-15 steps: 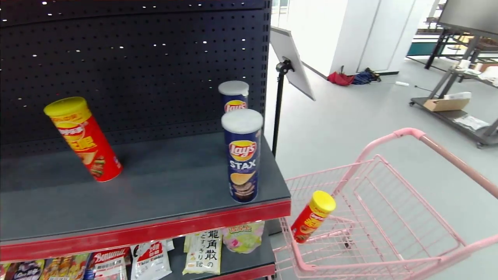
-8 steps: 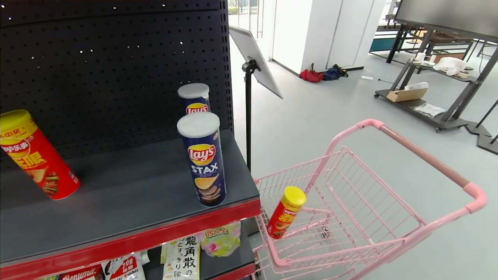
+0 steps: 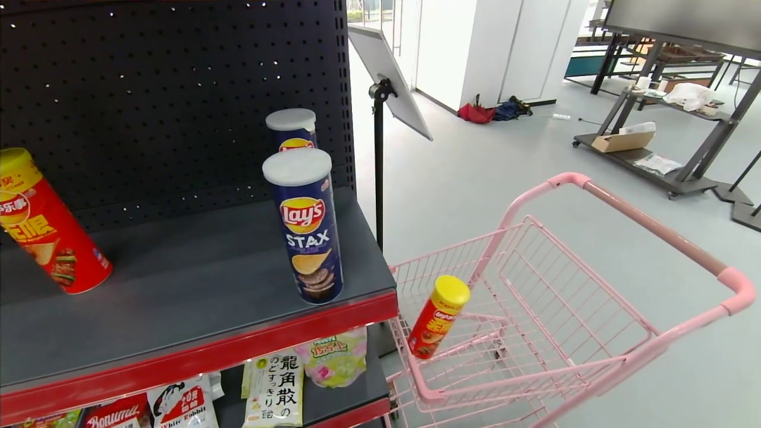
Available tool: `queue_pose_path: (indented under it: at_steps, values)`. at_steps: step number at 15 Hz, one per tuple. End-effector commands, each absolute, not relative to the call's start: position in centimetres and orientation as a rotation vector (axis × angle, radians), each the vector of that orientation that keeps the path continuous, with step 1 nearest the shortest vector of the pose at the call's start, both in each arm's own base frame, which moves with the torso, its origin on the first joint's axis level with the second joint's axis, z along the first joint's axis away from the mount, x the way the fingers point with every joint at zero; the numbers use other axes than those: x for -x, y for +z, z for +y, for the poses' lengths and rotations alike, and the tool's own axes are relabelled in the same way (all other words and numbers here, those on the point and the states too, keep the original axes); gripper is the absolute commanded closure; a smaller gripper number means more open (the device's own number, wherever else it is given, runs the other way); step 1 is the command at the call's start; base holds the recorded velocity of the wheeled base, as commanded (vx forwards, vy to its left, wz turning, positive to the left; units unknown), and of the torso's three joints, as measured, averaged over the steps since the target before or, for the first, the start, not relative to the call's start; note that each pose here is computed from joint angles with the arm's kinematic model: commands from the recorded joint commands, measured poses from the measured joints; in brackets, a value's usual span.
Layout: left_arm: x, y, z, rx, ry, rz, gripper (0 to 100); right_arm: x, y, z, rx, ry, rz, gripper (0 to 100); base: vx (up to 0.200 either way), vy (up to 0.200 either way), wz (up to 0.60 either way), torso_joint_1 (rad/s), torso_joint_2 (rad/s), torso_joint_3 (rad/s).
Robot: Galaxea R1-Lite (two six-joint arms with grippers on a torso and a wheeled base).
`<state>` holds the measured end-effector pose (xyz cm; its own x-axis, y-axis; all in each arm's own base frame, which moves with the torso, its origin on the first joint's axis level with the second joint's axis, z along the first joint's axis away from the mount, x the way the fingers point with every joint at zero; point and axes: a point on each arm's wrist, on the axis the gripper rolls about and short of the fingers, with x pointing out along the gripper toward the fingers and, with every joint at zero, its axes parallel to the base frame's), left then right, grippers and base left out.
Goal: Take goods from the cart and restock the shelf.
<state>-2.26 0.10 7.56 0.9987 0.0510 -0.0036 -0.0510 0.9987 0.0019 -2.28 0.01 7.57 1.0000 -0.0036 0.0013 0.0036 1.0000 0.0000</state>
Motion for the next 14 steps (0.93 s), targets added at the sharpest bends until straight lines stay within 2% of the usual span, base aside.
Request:
queue_pose_path:
  at_steps: [1, 7, 14]
  values:
    - [2.26, 7.55, 0.1, -0.002, 0.051, 0.003, 0, 2.27, 7.57, 0.01, 0.0, -0.003, 0.0, 0, 0.0, 0.0, 0.0, -0.144, 0.36, 0.217]
    - [2.26, 7.55, 0.1, -0.002, 0.051, 0.003, 0, 2.28, 7.56, 0.01, -0.002, -0.003, -0.002, 0, 0.0, 0.0, 0.0, -0.158, 0.4, 0.243]
    - [2.26, 7.55, 0.1, -0.002, 0.051, 0.003, 0, 2.27, 7.57, 0.01, 0.0, -0.003, 0.0, 0, 0.0, 0.0, 0.0, -0.185, 0.54, 0.352]
